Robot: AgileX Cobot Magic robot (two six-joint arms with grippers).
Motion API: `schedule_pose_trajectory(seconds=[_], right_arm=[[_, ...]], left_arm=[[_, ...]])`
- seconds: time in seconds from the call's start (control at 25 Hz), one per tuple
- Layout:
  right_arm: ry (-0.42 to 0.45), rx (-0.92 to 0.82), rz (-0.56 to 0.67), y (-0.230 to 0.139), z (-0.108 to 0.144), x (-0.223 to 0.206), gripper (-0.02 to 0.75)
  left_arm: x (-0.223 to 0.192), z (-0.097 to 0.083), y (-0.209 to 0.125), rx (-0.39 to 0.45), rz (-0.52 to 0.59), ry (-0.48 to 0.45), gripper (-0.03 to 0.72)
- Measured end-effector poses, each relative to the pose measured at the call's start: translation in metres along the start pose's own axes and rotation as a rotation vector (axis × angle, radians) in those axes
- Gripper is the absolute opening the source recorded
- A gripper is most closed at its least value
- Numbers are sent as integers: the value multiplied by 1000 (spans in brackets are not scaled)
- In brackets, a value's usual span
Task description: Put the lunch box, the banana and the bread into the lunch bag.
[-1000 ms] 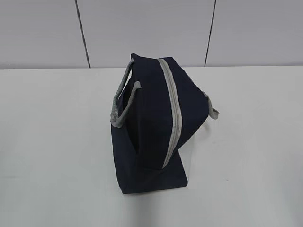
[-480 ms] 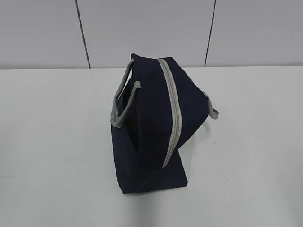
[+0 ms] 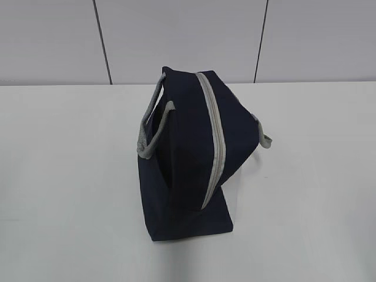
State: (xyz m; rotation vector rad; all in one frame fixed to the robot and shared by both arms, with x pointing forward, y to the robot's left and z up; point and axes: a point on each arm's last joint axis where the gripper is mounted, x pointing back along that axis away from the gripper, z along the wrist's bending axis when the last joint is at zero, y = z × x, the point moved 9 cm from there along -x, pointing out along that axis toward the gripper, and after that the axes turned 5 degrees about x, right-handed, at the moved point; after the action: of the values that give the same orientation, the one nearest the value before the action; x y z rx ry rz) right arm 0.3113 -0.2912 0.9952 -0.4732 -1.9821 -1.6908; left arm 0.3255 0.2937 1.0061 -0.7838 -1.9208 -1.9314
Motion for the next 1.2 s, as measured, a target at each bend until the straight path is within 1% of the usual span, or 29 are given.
schedule_pose_trajectory(seconds=[0.24, 0.4, 0.52, 0.84, 1.2], right_arm=[[-5, 1, -30, 0, 0, 4, 498], [-20, -4, -63, 0, -1, 8, 498], [-31, -8, -65, 0, -2, 8, 498], [-34, -8, -66, 0, -2, 8, 498], [-35, -9, -66, 0, -2, 8, 498]], left_arm=[[11, 12, -1, 86, -72, 111, 284], [22, 17, -2, 123, -145, 157, 269], [25, 19, -3, 144, -158, 190, 260], [25, 20, -3, 148, -159, 196, 241], [25, 20, -3, 148, -160, 196, 237]])
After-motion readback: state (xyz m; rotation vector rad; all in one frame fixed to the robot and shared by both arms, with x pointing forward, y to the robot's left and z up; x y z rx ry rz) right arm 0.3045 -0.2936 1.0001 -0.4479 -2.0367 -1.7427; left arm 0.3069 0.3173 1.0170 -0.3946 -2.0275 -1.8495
